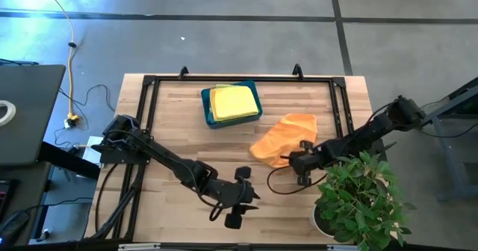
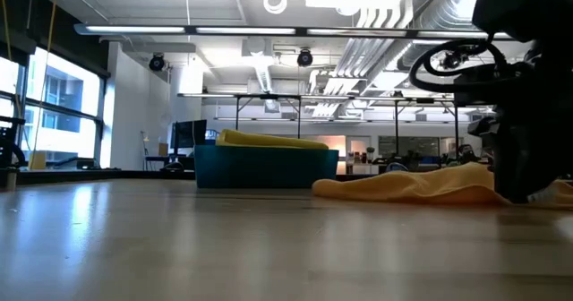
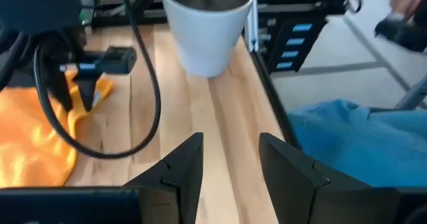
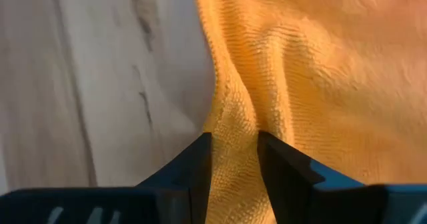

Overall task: Fold microfiber towels
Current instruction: Fold the orange microfiber cloth

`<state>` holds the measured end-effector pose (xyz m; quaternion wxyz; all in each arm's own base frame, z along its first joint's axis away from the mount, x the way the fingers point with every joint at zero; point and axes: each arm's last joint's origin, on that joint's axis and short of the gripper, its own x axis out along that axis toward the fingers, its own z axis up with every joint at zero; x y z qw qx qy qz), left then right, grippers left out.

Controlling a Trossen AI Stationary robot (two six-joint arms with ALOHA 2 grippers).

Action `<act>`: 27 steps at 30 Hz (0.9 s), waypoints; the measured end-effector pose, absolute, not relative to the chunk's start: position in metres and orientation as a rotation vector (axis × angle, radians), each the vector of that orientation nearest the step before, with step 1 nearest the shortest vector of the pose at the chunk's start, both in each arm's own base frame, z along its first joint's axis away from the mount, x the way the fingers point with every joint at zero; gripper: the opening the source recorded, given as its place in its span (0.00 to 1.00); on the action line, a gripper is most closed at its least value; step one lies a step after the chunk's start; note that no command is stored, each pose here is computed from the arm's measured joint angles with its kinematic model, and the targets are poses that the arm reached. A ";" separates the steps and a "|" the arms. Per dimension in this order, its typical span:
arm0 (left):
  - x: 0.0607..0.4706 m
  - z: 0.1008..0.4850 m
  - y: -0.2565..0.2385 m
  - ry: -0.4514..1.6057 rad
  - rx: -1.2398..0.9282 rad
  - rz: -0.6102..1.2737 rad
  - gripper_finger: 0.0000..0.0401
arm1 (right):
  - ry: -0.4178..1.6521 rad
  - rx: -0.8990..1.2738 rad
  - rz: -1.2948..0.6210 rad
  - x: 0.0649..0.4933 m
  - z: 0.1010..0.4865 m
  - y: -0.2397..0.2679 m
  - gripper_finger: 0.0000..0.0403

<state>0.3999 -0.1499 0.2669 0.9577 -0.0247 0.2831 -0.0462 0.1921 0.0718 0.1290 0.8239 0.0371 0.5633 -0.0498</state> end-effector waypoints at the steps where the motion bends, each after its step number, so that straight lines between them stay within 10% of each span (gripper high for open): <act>1: 0.399 0.266 -0.149 0.585 -0.045 -0.085 0.34 | 1.206 0.084 -0.125 0.191 0.129 0.071 0.27; 13: 0.394 0.245 -0.100 0.872 0.186 -0.033 0.34 | 1.220 0.145 -0.132 0.190 0.128 0.072 0.02; 27: 0.425 0.184 -0.061 0.985 0.367 -0.090 0.34 | 1.123 0.500 0.075 0.207 0.137 0.087 0.00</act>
